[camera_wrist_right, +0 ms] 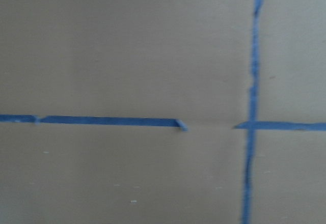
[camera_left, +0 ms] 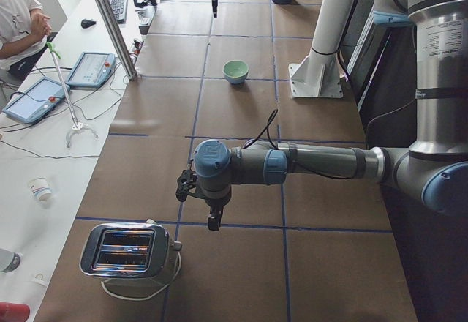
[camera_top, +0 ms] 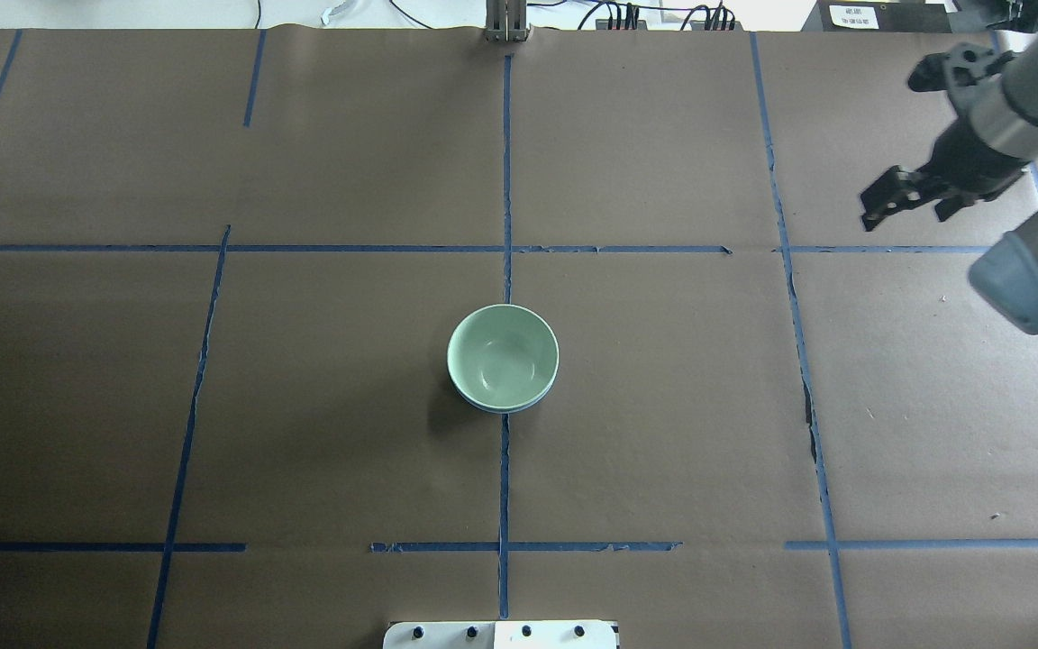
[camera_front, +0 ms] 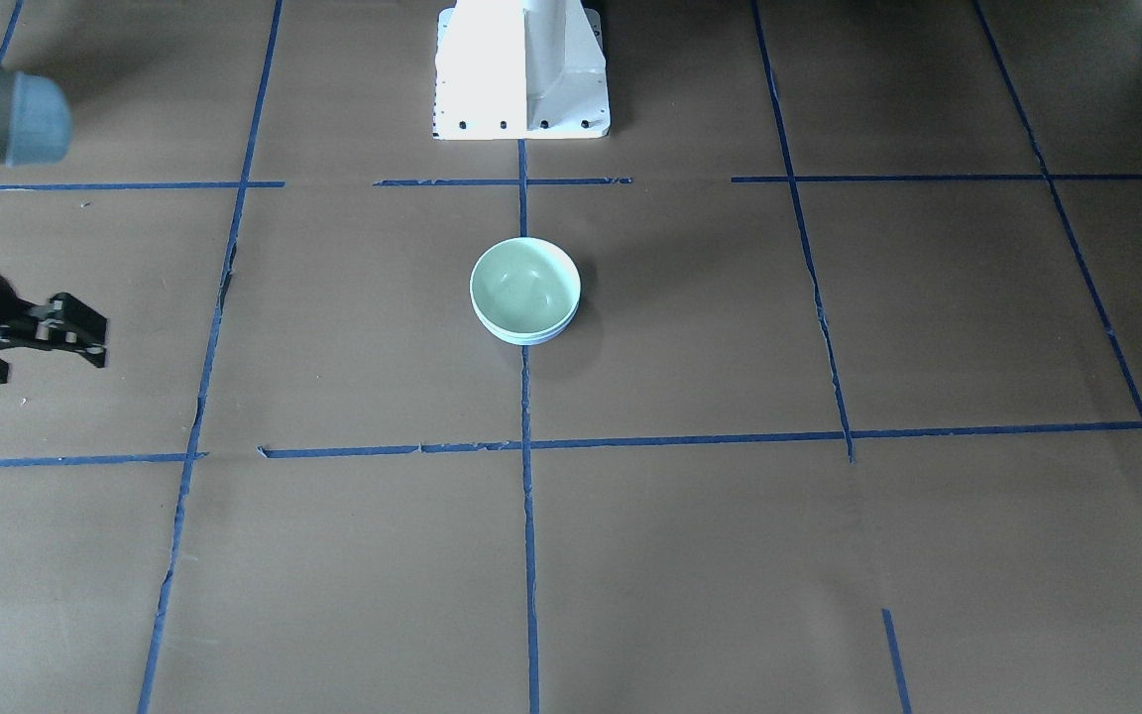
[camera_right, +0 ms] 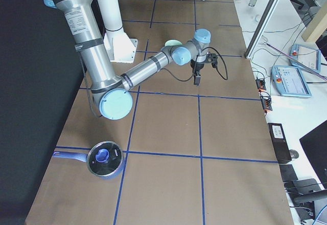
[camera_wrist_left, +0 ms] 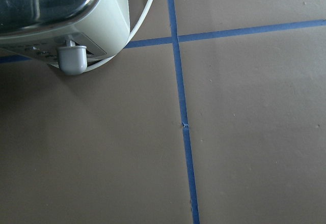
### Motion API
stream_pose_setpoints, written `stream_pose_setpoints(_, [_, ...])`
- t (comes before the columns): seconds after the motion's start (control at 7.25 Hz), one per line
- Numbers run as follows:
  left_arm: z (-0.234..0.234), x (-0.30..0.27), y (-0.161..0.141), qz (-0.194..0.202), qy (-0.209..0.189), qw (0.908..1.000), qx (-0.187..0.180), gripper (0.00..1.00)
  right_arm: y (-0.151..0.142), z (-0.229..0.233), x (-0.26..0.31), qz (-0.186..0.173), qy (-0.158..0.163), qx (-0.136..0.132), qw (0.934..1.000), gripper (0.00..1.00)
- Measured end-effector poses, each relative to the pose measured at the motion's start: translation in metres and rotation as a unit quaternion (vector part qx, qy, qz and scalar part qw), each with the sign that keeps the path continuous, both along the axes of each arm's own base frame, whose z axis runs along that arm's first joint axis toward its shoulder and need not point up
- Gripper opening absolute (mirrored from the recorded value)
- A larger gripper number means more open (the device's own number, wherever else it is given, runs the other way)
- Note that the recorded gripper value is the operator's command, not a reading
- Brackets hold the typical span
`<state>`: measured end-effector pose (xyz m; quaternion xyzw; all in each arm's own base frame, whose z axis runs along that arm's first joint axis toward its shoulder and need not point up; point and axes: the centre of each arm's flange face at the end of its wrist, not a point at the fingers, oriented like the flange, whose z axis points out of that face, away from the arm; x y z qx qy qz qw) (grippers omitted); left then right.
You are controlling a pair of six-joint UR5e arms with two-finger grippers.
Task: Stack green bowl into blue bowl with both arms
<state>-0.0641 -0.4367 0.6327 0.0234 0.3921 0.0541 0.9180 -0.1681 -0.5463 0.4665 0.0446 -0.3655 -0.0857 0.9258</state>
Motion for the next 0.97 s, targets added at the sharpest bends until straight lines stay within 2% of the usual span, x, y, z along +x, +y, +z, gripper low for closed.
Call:
stream_pose_setpoints(0.14, [0.001,0.002,0.0,0.003,0.0,1.0,0.002,1.0,0.016,0.052,0.061,-0.021,0.015,0.014,0.9996,1.0])
stream_pose_setpoints(0.28, [0.005,0.003,0.001,0.004,-0.001,1.0,0.001,1.0,0.04,0.097,0.117,-0.027,0.019,0.013,0.9994,1.0])
stream_pose_setpoints(0.41, [0.01,0.003,0.003,0.005,-0.005,1.0,0.006,1.0,0.07,0.135,0.158,-0.021,0.016,-0.003,0.9997,1.0])
stream_pose_setpoints(0.69, [0.018,0.001,0.006,0.004,-0.017,0.9998,0.013,1.0,0.116,0.178,0.191,-0.006,0.015,-0.036,0.9992,1.0])
stream_pose_setpoints(0.97, [0.027,-0.001,0.013,0.004,-0.027,0.9996,0.009,1.0,0.126,0.188,0.196,0.001,0.015,-0.049,0.9987,1.0])
